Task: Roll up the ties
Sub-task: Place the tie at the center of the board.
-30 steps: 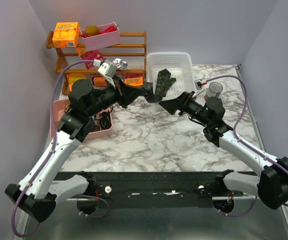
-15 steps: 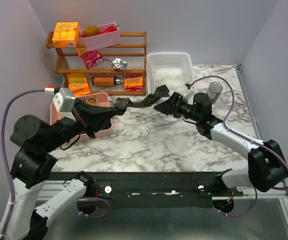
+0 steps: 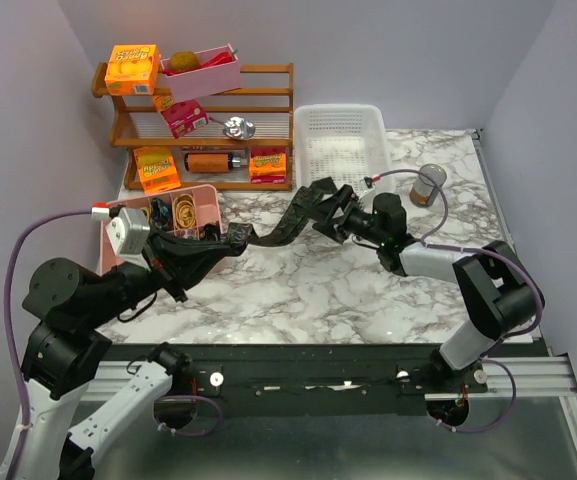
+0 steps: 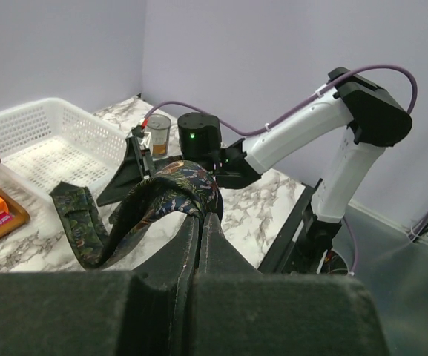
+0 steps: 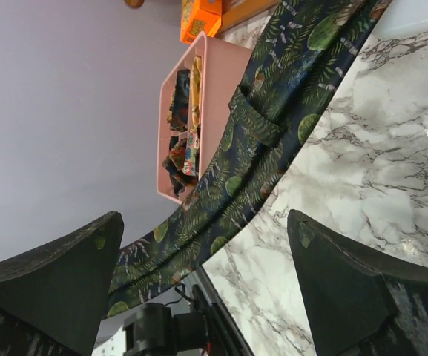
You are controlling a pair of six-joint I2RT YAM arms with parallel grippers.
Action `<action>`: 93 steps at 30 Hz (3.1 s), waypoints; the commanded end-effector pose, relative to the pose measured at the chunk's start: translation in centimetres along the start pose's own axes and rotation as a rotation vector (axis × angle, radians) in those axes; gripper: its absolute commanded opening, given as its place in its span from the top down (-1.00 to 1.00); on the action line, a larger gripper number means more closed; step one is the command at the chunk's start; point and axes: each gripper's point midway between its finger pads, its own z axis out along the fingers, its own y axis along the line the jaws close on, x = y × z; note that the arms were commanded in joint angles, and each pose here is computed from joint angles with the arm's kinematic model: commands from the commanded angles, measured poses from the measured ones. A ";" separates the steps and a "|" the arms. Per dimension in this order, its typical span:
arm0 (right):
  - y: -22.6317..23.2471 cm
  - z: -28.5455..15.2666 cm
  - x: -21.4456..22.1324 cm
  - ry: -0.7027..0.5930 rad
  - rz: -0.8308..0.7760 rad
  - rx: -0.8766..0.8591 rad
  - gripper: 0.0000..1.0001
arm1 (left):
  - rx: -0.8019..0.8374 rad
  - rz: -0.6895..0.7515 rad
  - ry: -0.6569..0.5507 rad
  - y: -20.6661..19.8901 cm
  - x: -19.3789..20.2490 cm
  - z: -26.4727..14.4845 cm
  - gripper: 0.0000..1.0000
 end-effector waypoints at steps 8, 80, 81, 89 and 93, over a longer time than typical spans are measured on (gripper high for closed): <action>-1.0 3.6 -3.2 -0.093 0.091 0.019 -0.99 | 0.175 0.043 -0.012 -4.4 -0.4 -2.8 1.00; -17.9 -25.5 -11.6 -0.603 0.073 0.507 -0.39 | 0.482 -0.108 0.332 1.3 11.9 16.4 1.00; -18.0 -25.6 -11.5 -0.601 0.075 0.514 -0.57 | 0.479 -0.089 0.336 1.4 11.8 16.3 1.00; -17.6 -24.6 -7.7 -0.461 0.110 0.471 -1.00 | 0.337 -0.139 0.407 3.3 15.2 14.8 1.00; -16.9 -23.9 -4.9 -0.377 0.155 0.408 -1.00 | 0.228 -0.135 0.412 5.0 16.2 14.6 1.00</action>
